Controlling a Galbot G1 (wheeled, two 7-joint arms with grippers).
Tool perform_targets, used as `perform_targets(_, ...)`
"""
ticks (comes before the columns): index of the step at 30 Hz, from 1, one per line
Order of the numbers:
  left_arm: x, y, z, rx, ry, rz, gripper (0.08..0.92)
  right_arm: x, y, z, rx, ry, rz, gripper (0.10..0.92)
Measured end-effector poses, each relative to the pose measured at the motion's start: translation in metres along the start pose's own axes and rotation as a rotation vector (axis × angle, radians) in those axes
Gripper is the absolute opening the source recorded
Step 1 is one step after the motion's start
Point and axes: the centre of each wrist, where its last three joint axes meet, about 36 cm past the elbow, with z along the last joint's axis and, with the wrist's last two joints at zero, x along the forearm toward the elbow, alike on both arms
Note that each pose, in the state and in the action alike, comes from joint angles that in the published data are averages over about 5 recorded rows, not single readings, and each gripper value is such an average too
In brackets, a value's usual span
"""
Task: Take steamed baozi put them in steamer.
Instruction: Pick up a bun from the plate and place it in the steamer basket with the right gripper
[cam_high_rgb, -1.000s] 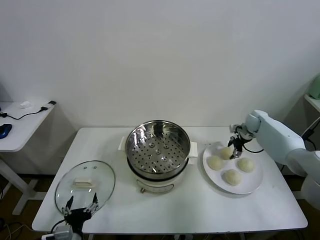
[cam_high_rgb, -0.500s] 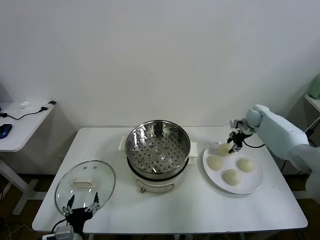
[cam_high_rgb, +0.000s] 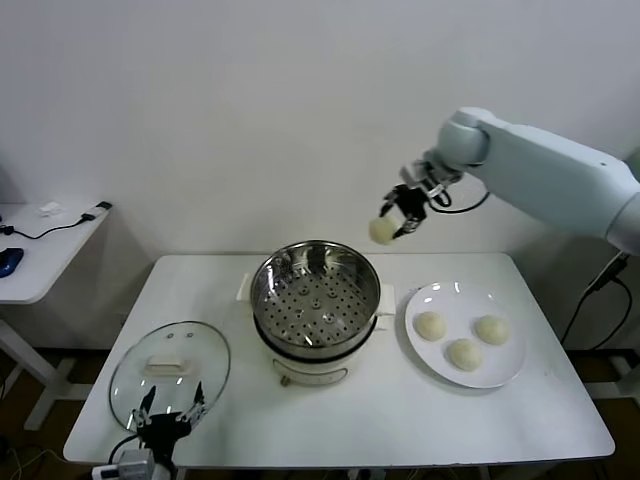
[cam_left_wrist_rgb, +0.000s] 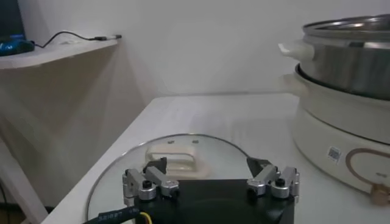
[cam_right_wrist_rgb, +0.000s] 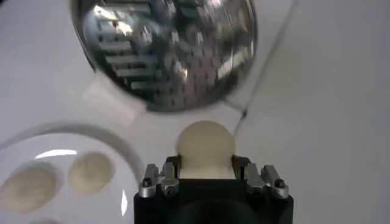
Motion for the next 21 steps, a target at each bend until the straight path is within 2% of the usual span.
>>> perform_targets(4, 0.001, 0.000, 0.001, -0.005, 0.001, -0.004, 0.823, -0.021, -0.019, -0.034, 0.196, 0.024, -0.025, 0.570)
perform_targets(9, 0.003, -0.001, 0.002, -0.005, 0.005, -0.008, 0.823, -0.052, -0.036, -0.050, 0.364, 0.055, -0.062, 0.570)
perform_targets(21, 0.002, -0.001, 0.004, -0.007, 0.007, -0.012, 0.823, -0.119, -0.053, -0.051, 0.495, 0.065, -0.116, 0.568)
